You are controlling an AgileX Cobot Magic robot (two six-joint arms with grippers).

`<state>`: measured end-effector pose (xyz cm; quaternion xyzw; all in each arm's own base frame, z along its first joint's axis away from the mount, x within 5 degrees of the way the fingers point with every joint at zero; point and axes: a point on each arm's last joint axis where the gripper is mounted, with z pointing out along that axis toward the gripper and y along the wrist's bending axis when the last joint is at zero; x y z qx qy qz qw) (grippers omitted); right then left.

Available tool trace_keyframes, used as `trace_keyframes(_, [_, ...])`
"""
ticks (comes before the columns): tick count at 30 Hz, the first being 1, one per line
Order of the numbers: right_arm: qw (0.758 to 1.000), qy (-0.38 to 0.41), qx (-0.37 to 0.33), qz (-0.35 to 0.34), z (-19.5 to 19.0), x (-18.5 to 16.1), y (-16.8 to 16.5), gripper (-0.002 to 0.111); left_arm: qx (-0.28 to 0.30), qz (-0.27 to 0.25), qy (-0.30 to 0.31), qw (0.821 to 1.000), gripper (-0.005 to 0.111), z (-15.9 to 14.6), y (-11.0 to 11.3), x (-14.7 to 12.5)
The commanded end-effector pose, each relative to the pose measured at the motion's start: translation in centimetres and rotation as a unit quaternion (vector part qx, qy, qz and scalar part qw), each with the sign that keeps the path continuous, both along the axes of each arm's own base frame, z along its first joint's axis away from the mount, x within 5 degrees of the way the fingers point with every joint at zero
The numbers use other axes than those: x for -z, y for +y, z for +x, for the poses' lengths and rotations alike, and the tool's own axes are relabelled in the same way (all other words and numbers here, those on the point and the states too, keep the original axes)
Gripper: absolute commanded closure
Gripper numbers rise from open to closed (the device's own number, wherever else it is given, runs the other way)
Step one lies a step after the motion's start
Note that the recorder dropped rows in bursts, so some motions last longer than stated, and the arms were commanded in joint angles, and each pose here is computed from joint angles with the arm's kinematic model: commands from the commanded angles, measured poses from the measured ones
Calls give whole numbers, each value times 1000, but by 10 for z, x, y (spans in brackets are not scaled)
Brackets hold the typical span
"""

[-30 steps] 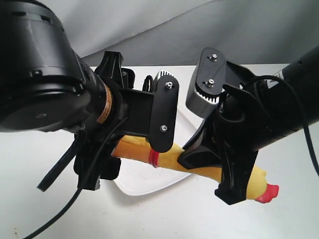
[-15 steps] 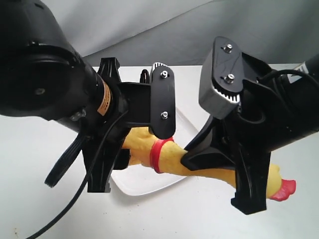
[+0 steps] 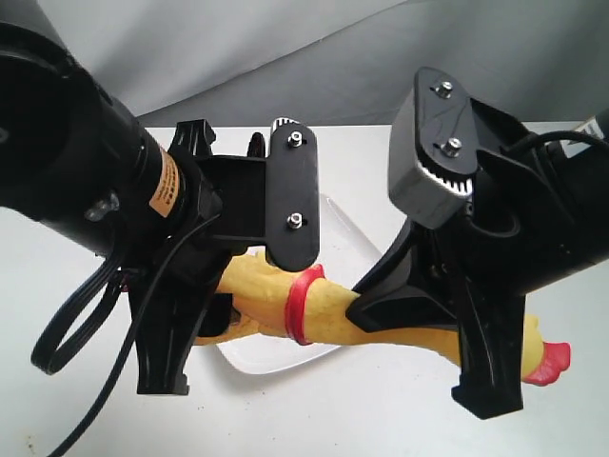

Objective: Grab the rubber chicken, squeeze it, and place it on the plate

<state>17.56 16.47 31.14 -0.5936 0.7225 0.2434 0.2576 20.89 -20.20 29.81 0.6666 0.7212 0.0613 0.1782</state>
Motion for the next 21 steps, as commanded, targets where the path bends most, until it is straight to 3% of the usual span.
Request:
trace_keyframes(1, [1000,-21,8,22,2,-7,2,108,-17,-43,1,999,45,-2,-4,-5])
trace_keyframes(3, [1000,-21,8,22,2,-7,2,108,-19,-45,1,999,20,-2,-5,-5])
trace_keyframes(5, [999,-22,9,21,3,-7,2,108,-30,-49,3,998,3,-2,-5,-5])
trace_keyframes(13, [999,-23,11,19,3,-7,2,108,-45,-54,6,997,5,-2,-5,-5])
trace_keyframes(14, [999,-24,10,18,3,-7,2,108,-49,-56,7,997,10,-2,-5,-5])
trace_keyframes(15, [1000,-23,11,18,3,-7,2,108,-52,-57,7,997,30,-2,-5,-5])
trace_keyframes(16, [1000,-22,12,18,3,-7,2,108,-52,-59,6,997,42,-2,-5,-5])
trace_keyframes(17, [1000,-22,12,18,3,-7,1,108,-51,-64,2,997,75,-1,-6,-5])
trace_keyframes(19, [1000,-21,11,18,3,-6,1,108,-43,-62,0,997,105,-1,-6,-5])
trace_keyframes(21, [1000,-21,11,18,3,-6,1,108,-43,-53,6,998,105,-2,-4,-5])
